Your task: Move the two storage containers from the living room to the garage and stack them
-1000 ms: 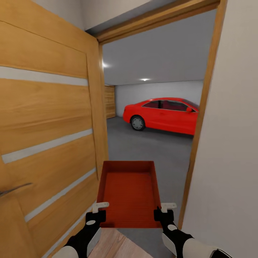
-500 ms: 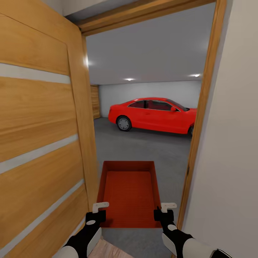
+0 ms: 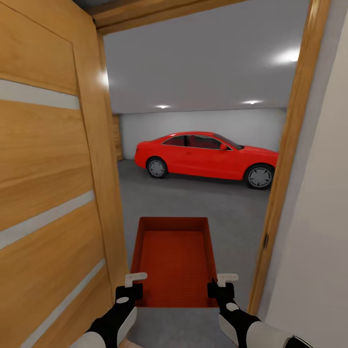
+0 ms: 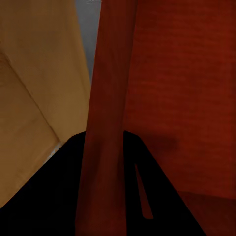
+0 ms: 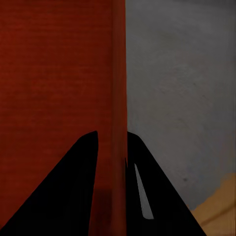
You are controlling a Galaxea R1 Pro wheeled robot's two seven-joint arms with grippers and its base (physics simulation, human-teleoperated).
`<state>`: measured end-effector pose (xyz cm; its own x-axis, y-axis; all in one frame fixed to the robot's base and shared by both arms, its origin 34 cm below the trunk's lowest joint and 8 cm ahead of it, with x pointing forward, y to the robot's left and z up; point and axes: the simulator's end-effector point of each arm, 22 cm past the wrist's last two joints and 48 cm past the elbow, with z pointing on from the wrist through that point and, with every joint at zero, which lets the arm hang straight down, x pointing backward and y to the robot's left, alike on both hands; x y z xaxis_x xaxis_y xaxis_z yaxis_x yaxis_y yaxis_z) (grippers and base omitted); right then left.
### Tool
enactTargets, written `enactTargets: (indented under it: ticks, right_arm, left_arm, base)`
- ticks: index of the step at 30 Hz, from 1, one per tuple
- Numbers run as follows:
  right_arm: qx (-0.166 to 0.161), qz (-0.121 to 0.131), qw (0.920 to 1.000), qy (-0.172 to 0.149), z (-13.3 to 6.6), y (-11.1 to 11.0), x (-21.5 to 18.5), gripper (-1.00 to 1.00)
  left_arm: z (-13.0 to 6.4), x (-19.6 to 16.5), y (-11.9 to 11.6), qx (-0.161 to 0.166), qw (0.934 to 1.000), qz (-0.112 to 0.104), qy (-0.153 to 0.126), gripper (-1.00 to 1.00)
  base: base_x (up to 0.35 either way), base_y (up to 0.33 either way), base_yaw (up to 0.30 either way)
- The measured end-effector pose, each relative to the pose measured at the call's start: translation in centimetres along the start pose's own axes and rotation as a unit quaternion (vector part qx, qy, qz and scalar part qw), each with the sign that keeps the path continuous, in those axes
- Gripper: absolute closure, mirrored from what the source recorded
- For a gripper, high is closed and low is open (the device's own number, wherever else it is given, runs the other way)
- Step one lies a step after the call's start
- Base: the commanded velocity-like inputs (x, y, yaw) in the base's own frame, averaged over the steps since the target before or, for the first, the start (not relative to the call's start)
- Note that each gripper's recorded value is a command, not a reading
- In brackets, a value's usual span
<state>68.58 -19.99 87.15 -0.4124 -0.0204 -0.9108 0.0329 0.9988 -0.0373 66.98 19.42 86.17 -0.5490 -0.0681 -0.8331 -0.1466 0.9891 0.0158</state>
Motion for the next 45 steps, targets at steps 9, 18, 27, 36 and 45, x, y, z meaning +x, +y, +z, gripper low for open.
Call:
enactTargets:
  ticks: [9,18,27,36,45]
  right_arm:
    - [0.0,0.0,1.0,-0.002,-0.04,-0.04,-0.2,1.0]
    - [0.0,0.0,1.0,-0.004,-0.09,-0.05,-0.4,1.0]
    - [0.0,0.001,1.0,-0.006,-0.1,-0.05,-0.61,1.0]
    - [0.0,0.001,1.0,-0.008,-0.13,-0.04,-0.73,1.0]
    - [0.001,0.0,1.0,-0.007,-0.13,0.0,-0.73,1.0]
  left_arm:
    - [-0.08,-0.17,-0.03,0.0,1.0,0.0,-0.002,1.0]
    - [-0.15,-0.36,-0.04,0.0,1.0,-0.001,-0.003,1.0]
    - [-0.18,-0.59,-0.04,0.001,1.0,0.0,-0.006,1.0]
    - [-0.22,-0.74,-0.03,0.001,1.0,0.0,-0.007,1.0]
    - [-0.21,-0.69,0.01,0.0,1.0,-0.001,-0.007,1.0]
  base:
    - [0.285,0.228,-0.244]
    - [0.278,0.22,-0.282]
    - [0.052,0.039,-0.282]
    - [0.001,0.0,-0.155]
    - [0.0,0.0,-0.006]
